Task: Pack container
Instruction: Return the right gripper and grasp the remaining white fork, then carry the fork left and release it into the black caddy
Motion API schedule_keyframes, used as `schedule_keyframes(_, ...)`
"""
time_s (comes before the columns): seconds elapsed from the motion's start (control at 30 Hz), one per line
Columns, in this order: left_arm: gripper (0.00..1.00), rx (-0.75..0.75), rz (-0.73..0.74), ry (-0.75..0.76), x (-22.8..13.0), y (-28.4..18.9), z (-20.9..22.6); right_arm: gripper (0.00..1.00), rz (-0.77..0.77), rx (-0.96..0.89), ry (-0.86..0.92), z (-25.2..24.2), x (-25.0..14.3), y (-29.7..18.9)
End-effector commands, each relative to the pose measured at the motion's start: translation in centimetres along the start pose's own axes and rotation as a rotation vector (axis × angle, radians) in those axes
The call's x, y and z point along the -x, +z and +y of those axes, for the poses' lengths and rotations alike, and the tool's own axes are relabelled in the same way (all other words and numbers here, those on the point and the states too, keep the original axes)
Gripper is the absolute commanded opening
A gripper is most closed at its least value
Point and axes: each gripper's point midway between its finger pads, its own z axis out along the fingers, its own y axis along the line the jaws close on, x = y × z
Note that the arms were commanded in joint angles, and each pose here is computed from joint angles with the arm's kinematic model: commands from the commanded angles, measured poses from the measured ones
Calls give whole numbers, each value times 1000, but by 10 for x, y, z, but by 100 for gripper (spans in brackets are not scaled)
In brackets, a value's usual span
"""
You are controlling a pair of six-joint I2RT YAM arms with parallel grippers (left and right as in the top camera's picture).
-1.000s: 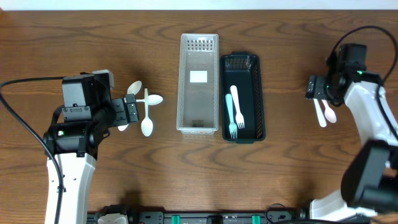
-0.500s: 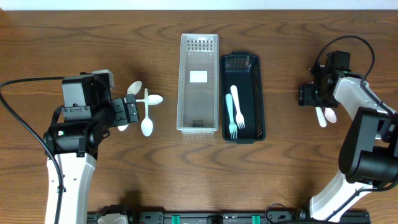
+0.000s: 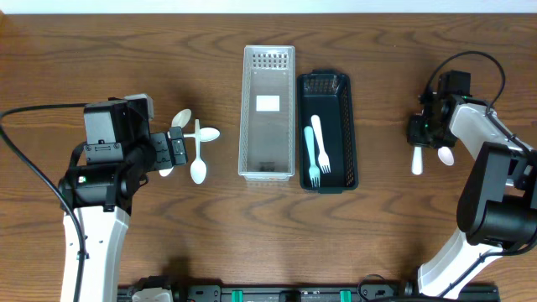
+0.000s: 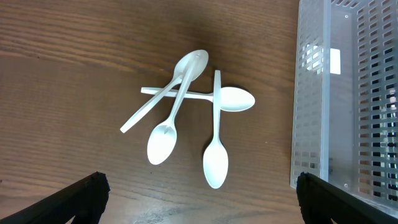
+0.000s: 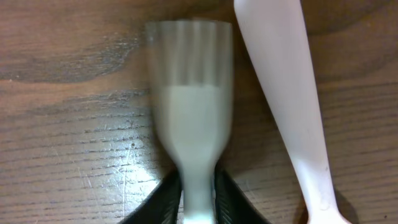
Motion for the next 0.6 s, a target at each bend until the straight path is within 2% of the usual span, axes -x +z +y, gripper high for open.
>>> schedule_keyframes(0.0, 98, -1, -13, -3, 6, -3, 0, 11, 47, -24, 84, -8, -12, 9)
schedule_keyframes(0.13, 98, -1, -13, -3, 6, -3, 0, 7, 43, -23, 89, -7, -12, 1)
schedule_keyframes(0.27, 98, -1, -13, -3, 6, -3, 0, 1, -15, -21, 128, -6, 0, -29)
schedule_keyframes(0.37, 98, -1, -13, -3, 6, -3, 0, 1, -125, 35, 147, 10, 20, -75)
schedule_keyframes(0.57, 98, -1, -13, -3, 6, -3, 0, 1, -421, 243, 2, 87, 42, -193)
